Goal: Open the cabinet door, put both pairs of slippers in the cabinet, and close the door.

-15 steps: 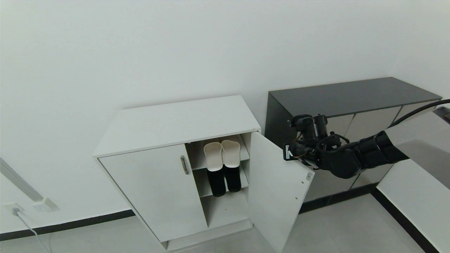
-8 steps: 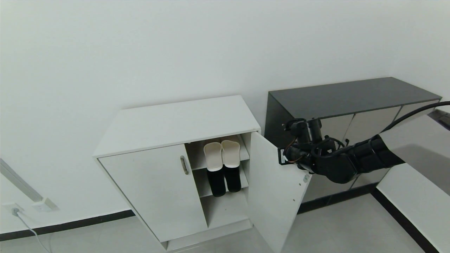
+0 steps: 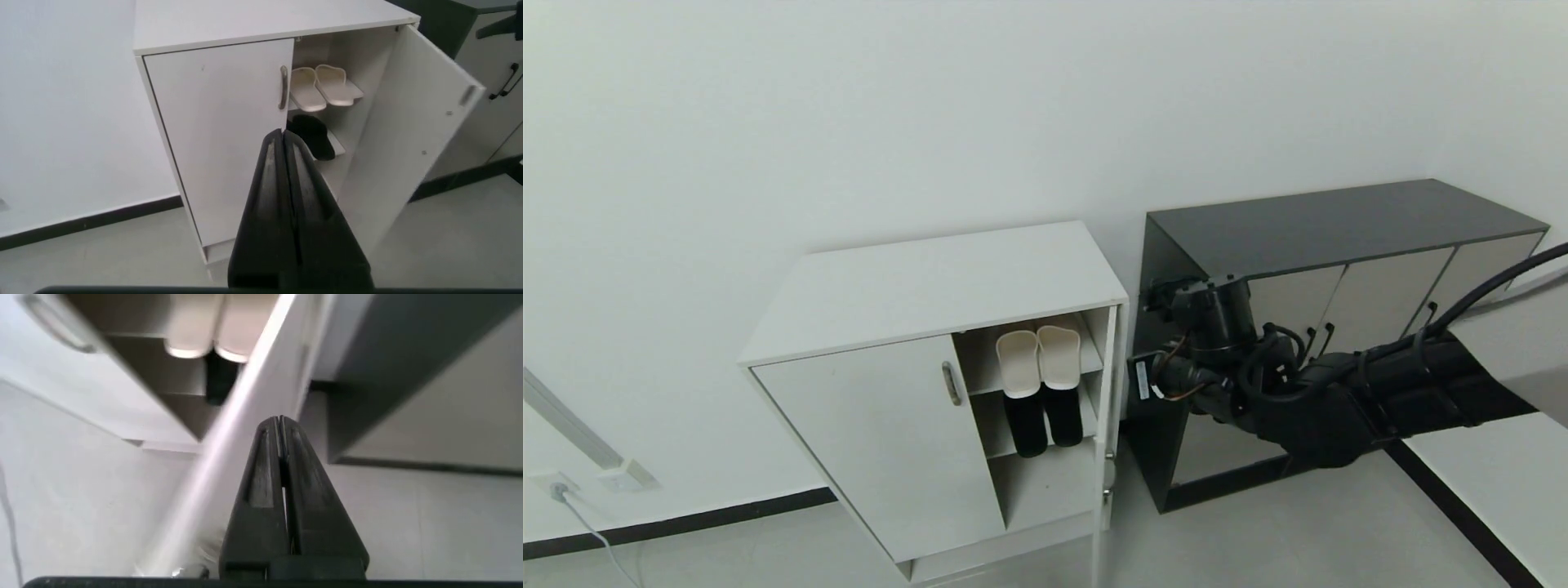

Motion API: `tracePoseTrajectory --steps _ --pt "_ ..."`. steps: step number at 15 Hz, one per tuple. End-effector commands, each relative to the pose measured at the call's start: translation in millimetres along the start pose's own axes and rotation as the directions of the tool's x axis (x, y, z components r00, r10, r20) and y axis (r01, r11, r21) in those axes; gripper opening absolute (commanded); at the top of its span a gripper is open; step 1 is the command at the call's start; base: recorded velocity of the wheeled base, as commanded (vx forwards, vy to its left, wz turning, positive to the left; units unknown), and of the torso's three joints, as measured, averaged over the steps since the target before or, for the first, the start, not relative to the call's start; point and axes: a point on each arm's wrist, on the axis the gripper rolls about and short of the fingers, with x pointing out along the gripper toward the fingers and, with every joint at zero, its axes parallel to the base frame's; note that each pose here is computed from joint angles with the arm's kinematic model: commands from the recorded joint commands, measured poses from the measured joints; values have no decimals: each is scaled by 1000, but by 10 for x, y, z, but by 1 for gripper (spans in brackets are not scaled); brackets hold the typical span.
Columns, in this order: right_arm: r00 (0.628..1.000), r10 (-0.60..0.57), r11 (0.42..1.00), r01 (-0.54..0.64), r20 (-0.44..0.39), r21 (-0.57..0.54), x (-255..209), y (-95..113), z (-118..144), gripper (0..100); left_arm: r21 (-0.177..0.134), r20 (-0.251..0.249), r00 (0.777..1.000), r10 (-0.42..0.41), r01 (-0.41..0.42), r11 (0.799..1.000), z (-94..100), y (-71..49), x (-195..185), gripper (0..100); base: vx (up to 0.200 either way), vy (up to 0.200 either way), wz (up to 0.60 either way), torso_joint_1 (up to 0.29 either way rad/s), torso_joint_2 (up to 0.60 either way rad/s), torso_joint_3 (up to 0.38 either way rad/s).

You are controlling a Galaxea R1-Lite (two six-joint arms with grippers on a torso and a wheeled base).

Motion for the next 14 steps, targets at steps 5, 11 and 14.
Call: tracePoseTrajectory --steps 5,11,14 --pt "996 65 997 -62 55 -48 -299 78 15 0 -2 0 1000 0 0 1000 0 0 0 0 0 0 0 0 0 0" --pt "988 149 987 -147 30 -61 -362 138 -177 0 0 0 1000 0 0 1000 0 0 0 0 0 0 500 3 4 4" --pt "978 204 978 -201 52 -62 -366 137 -263 0 -2 0 1000 0 0 1000 0 0 0 0 0 0 200 -1 1 -1"
